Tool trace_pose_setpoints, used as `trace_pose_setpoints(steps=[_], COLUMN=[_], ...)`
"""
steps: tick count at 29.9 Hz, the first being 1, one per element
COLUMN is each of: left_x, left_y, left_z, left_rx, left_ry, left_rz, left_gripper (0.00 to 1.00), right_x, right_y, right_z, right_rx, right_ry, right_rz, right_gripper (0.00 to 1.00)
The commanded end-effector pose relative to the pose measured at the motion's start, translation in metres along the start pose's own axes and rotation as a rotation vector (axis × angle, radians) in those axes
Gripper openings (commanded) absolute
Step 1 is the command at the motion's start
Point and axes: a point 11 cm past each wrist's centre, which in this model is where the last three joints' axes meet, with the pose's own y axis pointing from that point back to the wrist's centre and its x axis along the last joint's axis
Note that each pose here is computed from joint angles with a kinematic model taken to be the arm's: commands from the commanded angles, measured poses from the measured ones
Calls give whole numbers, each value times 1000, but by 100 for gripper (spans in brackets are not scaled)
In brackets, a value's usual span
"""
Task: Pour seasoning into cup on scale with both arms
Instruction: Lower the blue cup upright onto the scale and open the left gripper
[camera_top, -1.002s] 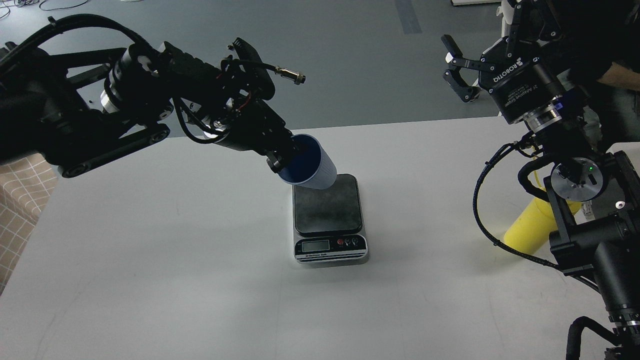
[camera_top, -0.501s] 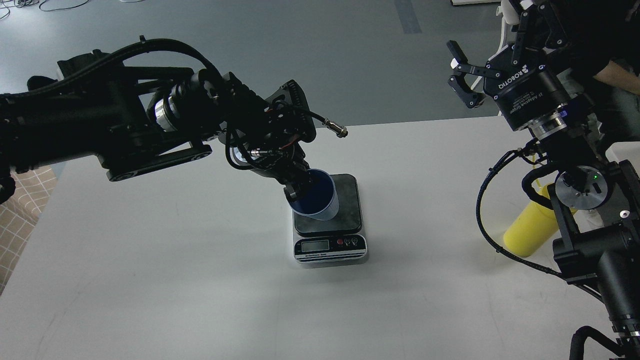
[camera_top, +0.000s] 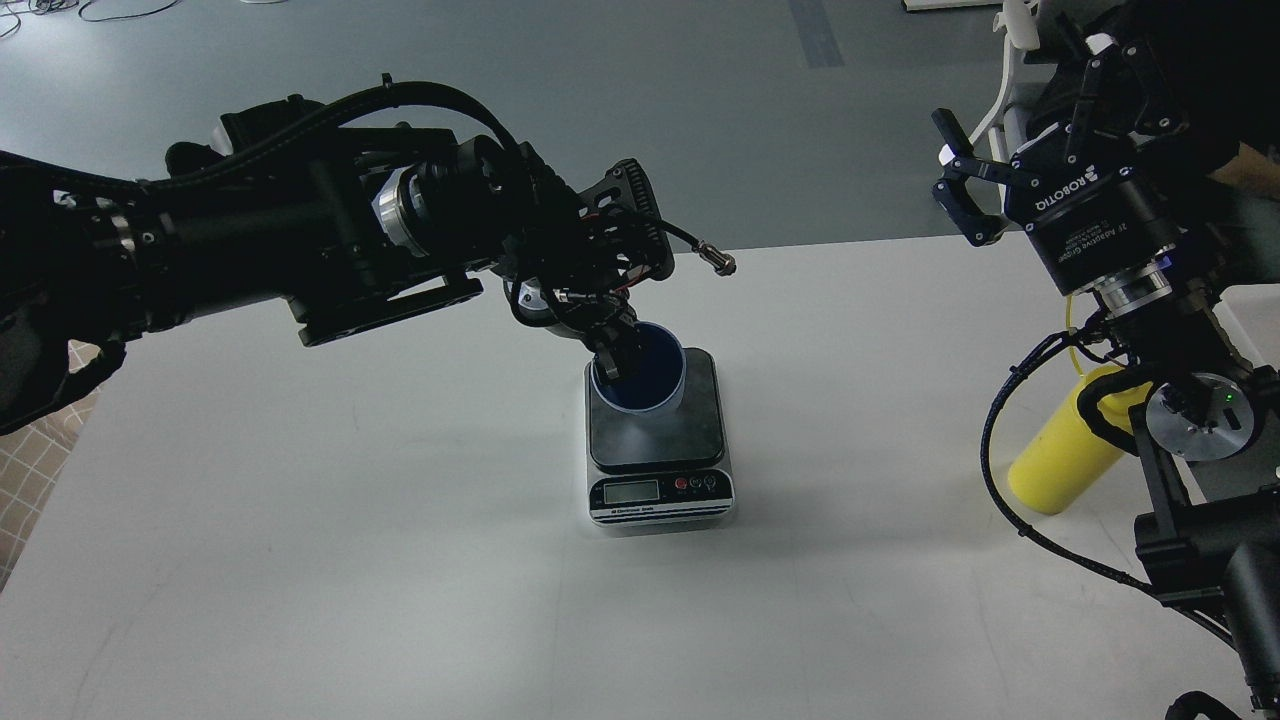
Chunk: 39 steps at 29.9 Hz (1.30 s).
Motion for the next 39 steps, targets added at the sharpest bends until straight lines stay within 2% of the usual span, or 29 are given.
trace_pose_setpoints(steps=[1,13,32,35,39], left_x=[7,20,-1,-3,-8], left_y=[-2,5,-9,-12,-17], left_z=[1,3,16,16,19], left_rx=[4,6,-33,-36,-47], left_ry=[-9,-40,-49,-41,-27], left_rz=[3,16,-41,-44,-48], left_gripper=[7,7,8,10,21], right_x=[5,8,4,6,8], right_y=[8,17,32,36,38], right_z=[-1,-5,-8,-6,-13], right_rx=[5,5,13,7,15], right_ry=[1,13,24,23,40], right_rz=[22,34,37,46,50], right_gripper=[100,100,100,100,100])
